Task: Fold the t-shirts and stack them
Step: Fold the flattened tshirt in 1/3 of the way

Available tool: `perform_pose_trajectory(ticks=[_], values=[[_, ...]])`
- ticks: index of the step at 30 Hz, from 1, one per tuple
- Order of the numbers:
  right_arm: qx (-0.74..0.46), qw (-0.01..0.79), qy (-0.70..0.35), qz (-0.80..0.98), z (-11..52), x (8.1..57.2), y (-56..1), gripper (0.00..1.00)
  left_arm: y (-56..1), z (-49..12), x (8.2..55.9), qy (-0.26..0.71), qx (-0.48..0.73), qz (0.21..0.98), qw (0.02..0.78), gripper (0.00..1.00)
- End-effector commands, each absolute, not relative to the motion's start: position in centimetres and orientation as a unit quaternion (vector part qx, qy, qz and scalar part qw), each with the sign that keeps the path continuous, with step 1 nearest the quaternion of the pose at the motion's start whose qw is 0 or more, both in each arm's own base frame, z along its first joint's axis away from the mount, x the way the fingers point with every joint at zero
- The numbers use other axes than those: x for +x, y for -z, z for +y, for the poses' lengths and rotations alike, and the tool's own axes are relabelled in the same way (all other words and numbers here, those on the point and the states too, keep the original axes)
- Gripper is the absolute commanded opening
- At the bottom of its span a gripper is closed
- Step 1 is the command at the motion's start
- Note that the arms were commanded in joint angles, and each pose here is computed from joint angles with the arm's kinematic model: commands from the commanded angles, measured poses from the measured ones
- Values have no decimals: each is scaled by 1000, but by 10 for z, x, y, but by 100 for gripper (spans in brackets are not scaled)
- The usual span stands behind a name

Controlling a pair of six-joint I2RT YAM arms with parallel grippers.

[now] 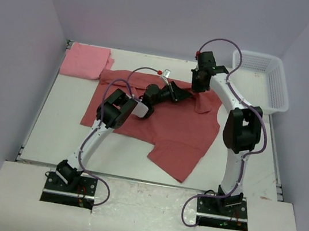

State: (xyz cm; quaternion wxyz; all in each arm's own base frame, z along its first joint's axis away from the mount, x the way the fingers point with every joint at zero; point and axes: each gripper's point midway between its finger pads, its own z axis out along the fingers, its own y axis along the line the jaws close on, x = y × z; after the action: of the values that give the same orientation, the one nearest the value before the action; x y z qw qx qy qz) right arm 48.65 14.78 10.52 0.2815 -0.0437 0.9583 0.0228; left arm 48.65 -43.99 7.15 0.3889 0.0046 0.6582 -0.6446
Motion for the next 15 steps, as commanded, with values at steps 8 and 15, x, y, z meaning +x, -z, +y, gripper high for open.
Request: perform_pose_trajectory(ticks=[8, 15], values=[[-49, 321, -38, 945, 153, 487, -146, 0, -116, -443, 491, 644, 27, 633, 429, 32], [-53, 321, -37, 945, 155, 485, -146, 0, -121, -435, 483, 647, 23, 627, 433, 47]])
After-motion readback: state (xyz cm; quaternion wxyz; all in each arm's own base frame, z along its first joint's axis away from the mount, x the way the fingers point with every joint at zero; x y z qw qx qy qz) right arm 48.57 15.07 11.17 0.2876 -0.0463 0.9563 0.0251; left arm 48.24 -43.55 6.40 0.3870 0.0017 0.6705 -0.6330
